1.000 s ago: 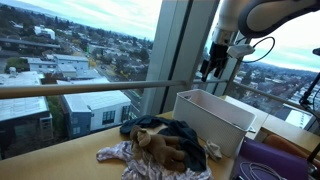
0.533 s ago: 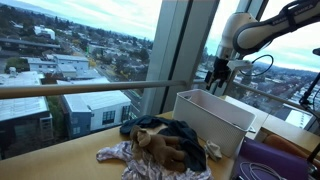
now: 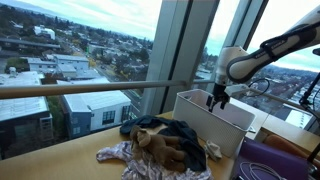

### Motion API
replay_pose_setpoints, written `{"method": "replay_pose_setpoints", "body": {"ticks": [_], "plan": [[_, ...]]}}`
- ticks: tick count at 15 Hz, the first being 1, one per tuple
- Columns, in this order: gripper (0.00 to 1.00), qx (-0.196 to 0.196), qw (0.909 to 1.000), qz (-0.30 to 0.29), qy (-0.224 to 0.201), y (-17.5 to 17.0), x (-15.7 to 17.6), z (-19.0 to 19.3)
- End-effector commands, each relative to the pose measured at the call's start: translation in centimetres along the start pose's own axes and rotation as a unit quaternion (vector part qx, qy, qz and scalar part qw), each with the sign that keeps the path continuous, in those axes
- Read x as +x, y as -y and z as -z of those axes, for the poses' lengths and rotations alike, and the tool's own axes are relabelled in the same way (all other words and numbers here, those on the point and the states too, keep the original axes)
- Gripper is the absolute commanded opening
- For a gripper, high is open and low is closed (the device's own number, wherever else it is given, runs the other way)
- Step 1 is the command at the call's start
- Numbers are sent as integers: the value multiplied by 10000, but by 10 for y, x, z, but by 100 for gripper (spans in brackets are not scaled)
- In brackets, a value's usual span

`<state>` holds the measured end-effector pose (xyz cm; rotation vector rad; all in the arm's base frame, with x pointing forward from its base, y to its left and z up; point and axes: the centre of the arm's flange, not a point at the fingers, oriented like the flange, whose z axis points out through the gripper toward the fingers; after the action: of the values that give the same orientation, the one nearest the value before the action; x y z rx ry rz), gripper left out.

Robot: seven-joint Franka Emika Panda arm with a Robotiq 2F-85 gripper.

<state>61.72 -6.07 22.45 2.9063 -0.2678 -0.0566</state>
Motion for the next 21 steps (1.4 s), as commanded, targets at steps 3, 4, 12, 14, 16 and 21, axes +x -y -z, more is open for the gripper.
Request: {"method": "replay_pose_setpoints", "body": {"ticks": [3, 4, 12, 14, 16, 21], "plan": [[100, 177, 9991, -44, 378, 5, -4, -73], [100, 216, 9986, -45, 475, 8, -8, -85], [69, 425, 9943, -96, 972, 26, -21, -141], [53, 488, 9947, -110, 904, 25, -18, -125], [40, 538, 9952, -107, 805, 28, -15, -107], [3, 728, 9959, -134, 522, 30, -7, -48]]}}
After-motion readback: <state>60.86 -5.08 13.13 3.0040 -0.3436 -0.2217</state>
